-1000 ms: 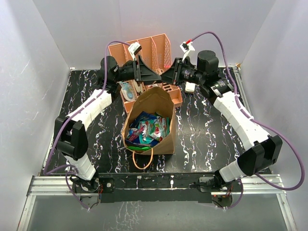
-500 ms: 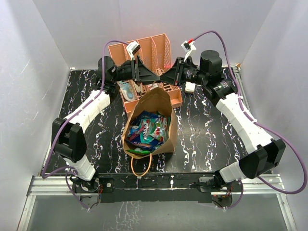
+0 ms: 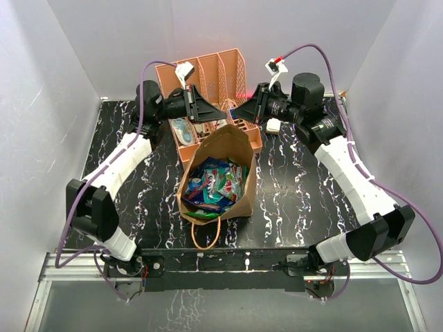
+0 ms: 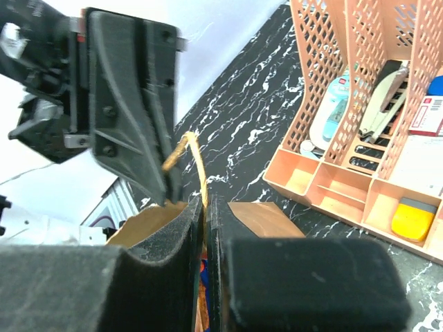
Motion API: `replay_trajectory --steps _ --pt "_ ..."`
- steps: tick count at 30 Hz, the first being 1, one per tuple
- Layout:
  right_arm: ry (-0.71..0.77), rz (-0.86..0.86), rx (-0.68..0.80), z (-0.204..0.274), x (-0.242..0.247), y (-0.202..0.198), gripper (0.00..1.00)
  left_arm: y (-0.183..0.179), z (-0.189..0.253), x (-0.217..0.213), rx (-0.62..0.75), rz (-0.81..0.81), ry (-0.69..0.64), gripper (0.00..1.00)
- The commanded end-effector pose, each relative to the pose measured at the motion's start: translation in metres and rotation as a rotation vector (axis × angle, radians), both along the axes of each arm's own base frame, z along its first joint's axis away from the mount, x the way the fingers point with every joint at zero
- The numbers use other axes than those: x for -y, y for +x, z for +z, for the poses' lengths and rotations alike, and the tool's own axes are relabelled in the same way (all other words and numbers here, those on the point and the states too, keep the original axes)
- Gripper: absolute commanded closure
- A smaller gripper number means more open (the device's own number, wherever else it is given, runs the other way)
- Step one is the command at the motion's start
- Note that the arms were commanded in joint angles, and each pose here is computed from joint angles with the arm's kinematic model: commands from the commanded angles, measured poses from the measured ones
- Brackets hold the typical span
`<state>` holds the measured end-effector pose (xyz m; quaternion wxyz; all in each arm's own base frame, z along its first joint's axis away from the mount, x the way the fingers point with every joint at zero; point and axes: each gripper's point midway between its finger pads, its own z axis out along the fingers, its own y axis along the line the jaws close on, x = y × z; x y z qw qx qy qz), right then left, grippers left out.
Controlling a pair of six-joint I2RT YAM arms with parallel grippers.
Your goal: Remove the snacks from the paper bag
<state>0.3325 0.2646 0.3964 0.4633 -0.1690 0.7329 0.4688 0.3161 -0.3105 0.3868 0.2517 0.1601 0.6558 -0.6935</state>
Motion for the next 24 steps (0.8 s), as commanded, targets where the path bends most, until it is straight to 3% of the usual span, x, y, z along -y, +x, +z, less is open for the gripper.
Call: replay_trajectory --steps 1,9,14,24 --pt "-0.008 -0.045 0.082 0.013 0.009 0.005 0.91 -0.019 0.034 -0.022 0.144 0.095 0.022 1.0" --pt "0.004 0.079 0.047 0.003 -0.014 0.014 0.9 -0.02 0.024 -0.045 0.117 0.299 0.158 1.0" --pt "0.013 0.18 0.028 -0.002 -0.046 0.018 0.9 -0.032 0.025 -0.057 0.051 0.375 0.145 0.99" --pt "0.043 0.24 0.03 -0.002 -0.062 0.009 0.9 -0.022 0.022 -0.054 -0.003 0.39 0.141 0.71"
